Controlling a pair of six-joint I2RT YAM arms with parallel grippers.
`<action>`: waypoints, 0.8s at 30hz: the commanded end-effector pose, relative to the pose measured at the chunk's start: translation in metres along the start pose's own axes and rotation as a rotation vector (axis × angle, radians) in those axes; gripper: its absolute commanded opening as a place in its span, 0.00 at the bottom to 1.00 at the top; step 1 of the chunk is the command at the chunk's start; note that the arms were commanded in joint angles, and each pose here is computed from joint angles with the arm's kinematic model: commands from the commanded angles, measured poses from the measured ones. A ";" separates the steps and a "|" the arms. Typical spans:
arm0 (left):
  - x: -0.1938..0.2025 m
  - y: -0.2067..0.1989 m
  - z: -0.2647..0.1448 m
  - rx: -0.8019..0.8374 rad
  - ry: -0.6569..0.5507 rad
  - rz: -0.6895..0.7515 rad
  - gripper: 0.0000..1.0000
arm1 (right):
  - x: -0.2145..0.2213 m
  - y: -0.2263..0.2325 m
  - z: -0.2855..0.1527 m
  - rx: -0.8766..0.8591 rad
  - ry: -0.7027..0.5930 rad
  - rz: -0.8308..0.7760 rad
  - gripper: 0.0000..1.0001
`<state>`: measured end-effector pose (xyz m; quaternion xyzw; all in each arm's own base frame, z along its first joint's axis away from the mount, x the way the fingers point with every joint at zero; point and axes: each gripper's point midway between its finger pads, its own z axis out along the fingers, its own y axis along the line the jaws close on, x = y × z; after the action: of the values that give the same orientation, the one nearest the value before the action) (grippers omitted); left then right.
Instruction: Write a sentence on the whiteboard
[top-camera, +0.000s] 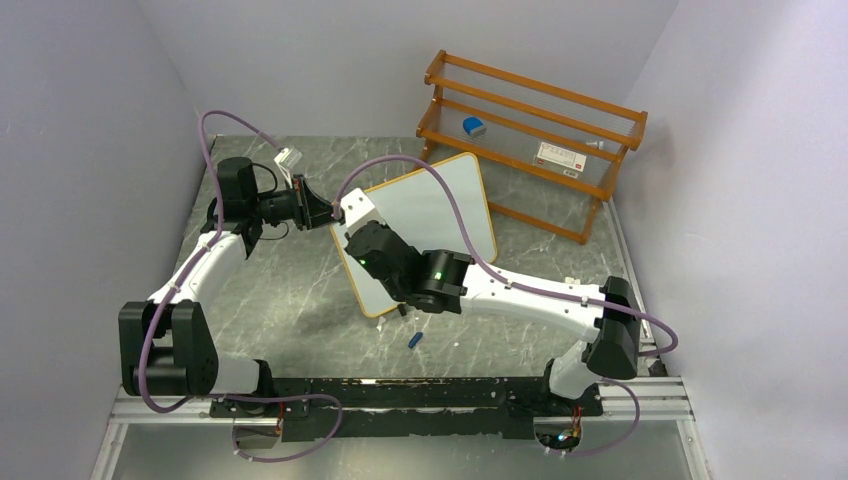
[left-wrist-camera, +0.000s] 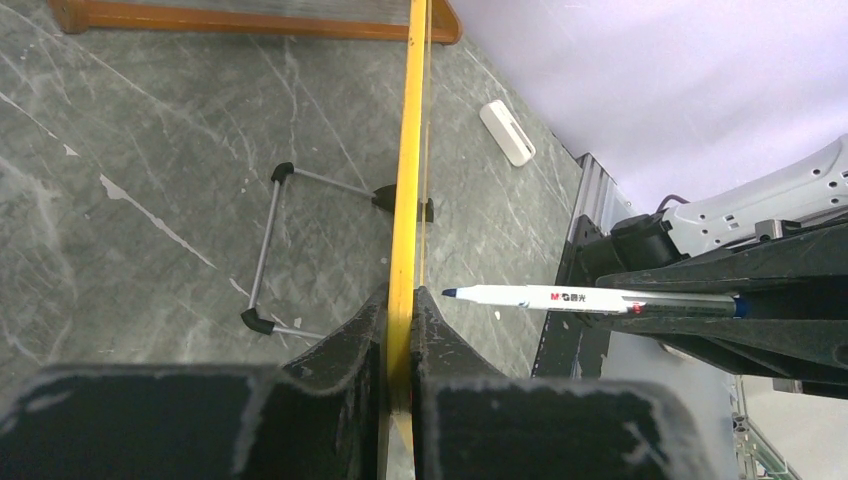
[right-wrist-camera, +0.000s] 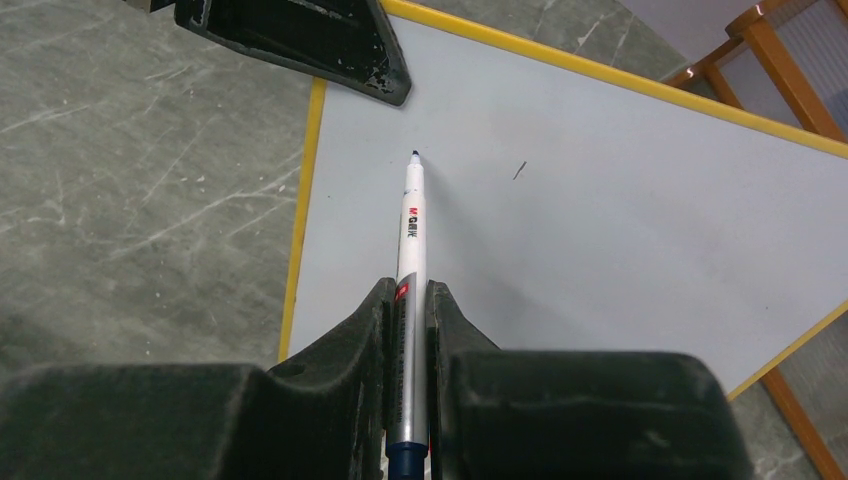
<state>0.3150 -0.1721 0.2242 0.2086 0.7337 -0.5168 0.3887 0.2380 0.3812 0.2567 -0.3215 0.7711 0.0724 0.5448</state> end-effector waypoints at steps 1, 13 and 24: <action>0.001 -0.007 0.002 0.018 0.008 0.000 0.05 | -0.009 -0.002 0.002 0.031 -0.014 0.014 0.00; 0.001 -0.007 0.002 0.024 0.007 -0.005 0.05 | -0.010 -0.007 0.007 0.047 -0.016 0.030 0.00; 0.001 -0.008 0.002 0.029 0.005 -0.008 0.05 | -0.005 -0.007 0.013 0.062 -0.007 0.025 0.00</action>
<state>0.3152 -0.1724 0.2253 0.2056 0.7335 -0.5191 0.3876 0.2455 0.3812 0.2486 -0.3173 0.7757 0.0554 0.5427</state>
